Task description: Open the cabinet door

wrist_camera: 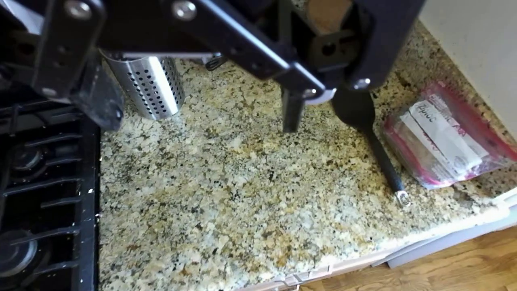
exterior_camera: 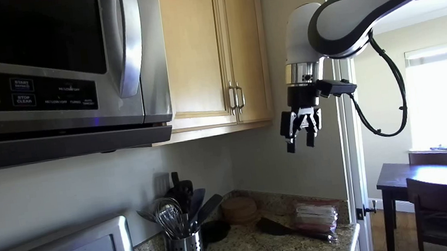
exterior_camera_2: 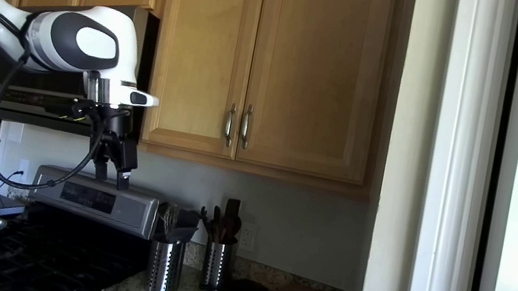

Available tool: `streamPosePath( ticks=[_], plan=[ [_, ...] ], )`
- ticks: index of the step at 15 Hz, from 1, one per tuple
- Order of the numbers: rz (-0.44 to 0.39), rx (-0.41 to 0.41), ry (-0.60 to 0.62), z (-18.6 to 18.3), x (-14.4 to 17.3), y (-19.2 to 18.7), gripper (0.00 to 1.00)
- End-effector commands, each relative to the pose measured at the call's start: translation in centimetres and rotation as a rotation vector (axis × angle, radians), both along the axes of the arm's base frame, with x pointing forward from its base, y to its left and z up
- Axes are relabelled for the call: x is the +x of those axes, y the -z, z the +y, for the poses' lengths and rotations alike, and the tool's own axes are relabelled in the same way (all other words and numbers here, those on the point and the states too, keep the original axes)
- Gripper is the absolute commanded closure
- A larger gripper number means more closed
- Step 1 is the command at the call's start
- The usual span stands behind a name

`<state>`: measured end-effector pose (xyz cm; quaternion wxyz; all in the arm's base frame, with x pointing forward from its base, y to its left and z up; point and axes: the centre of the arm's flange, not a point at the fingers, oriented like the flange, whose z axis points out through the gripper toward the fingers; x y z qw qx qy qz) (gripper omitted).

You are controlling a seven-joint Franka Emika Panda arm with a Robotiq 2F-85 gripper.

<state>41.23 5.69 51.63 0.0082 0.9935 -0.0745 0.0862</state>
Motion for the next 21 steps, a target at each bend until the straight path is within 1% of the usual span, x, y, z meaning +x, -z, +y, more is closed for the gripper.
streamPosePath(
  ticks=[1,4,9,15,18,21],
  plan=[
    [0.001,-0.005,-0.001,-0.1,0.6,-0.1,0.0],
    [0.009,-0.005,-0.003,0.0,1.6,0.0,0.0],
    [0.007,-0.005,-0.004,0.0,1.6,0.0,0.0],
    [-0.06,0.005,0.18,-2.9,6.2,1.2,0.0],
    [-0.091,-0.001,0.23,-4.8,8.5,1.2,0.0],
    [-0.134,-0.011,0.23,-6.2,10.8,0.5,0.0]
  ],
)
